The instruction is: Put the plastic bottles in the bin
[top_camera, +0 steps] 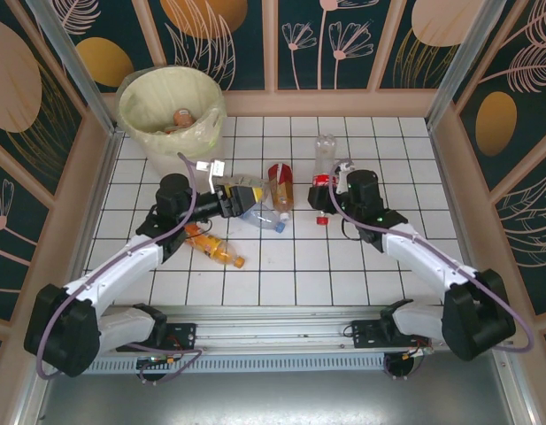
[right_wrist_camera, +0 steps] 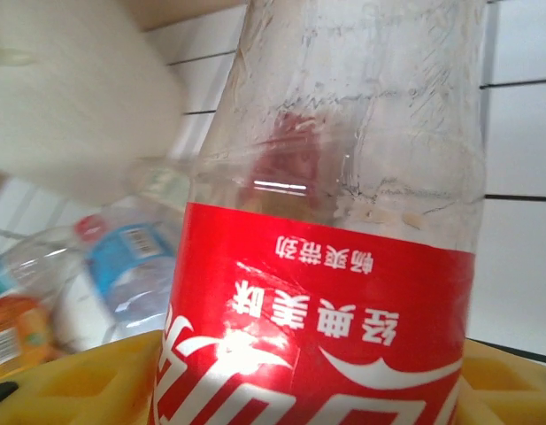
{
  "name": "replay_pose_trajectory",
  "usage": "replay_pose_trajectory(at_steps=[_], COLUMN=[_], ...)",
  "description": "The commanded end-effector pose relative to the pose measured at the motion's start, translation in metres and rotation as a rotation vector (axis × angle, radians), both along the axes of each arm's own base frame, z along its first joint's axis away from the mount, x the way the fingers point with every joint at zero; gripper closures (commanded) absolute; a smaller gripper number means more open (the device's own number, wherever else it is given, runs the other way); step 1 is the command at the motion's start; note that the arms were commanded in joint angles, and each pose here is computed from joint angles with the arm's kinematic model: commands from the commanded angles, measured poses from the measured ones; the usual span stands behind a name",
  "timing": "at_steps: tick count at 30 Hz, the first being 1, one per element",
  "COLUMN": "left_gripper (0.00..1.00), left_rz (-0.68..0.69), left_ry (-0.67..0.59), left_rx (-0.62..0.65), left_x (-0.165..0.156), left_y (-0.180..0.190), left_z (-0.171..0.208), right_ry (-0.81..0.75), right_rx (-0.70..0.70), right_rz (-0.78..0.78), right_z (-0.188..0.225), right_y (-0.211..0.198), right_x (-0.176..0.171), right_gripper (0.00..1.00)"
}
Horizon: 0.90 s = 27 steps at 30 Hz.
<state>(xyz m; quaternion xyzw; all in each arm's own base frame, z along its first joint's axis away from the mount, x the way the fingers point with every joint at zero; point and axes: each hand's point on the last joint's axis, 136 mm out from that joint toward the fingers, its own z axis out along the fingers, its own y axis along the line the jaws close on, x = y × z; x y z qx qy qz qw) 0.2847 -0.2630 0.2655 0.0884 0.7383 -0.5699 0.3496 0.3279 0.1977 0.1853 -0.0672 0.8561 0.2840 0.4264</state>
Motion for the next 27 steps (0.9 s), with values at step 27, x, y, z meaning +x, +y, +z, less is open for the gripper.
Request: replay_pose_trajectory(at_steps=[27], left_gripper=[0.40], left_rz=[-0.103], left_ry=[-0.020], left_rx=[-0.187], left_x=[0.020], left_y=[-0.060], left_z=[0.035], right_ry=[-0.040], right_rx=[0.249], right_rz=[0.622], right_z=[0.058], right_y=[0.094], right_x=[-0.107], right_gripper=[0.41])
